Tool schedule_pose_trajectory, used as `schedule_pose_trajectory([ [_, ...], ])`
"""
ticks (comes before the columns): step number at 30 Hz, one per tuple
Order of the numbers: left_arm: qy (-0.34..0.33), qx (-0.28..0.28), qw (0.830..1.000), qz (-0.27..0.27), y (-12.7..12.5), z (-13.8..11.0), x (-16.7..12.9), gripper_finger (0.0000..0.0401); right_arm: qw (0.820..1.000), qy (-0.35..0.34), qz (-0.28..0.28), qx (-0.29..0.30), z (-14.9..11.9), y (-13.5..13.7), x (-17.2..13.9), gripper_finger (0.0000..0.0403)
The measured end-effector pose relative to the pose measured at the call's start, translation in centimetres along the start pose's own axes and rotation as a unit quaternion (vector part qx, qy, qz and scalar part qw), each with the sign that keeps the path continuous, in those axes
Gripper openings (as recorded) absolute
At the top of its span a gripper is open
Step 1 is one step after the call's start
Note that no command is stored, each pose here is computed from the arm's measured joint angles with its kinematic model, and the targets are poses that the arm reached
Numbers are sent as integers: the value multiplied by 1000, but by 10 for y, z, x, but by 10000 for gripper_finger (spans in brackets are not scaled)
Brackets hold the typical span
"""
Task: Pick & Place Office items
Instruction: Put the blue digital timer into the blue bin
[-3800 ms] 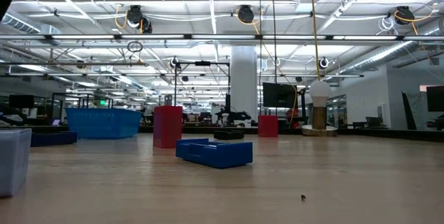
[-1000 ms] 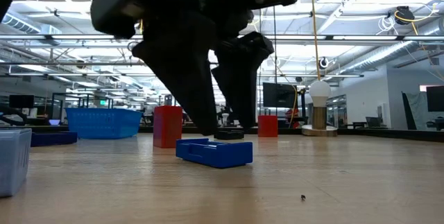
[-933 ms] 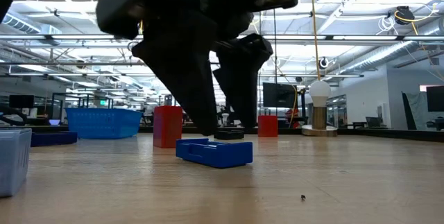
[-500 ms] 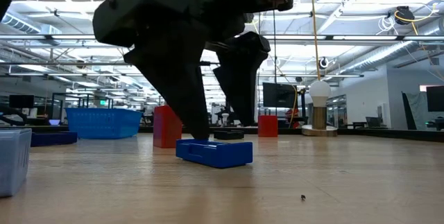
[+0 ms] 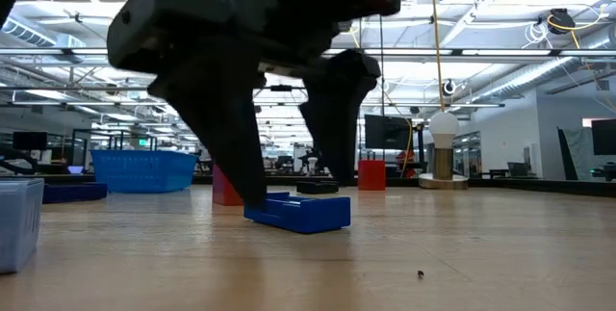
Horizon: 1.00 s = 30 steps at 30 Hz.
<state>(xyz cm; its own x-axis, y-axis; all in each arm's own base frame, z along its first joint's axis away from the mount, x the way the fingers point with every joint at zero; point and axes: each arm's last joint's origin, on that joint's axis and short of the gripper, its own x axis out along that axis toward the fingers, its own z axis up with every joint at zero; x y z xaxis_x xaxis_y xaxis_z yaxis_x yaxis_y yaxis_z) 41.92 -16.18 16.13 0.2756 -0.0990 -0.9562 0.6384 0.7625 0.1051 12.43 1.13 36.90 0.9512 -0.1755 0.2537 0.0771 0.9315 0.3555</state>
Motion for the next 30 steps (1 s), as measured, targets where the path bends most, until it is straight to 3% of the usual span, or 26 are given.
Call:
schedule_pose_trajectory([
  [11,-13,3,999,-51,-5,-13,16,373,1000,0,0,-4,0,0,0,242],
  [22,-53,-37,988,-140,15,-20,17,322,1000,-3,1,-3,1,0,0,242],
  [30,-35,-17,996,-84,17,-21,18,280,1000,-3,1,-3,1,0,0,242],
])
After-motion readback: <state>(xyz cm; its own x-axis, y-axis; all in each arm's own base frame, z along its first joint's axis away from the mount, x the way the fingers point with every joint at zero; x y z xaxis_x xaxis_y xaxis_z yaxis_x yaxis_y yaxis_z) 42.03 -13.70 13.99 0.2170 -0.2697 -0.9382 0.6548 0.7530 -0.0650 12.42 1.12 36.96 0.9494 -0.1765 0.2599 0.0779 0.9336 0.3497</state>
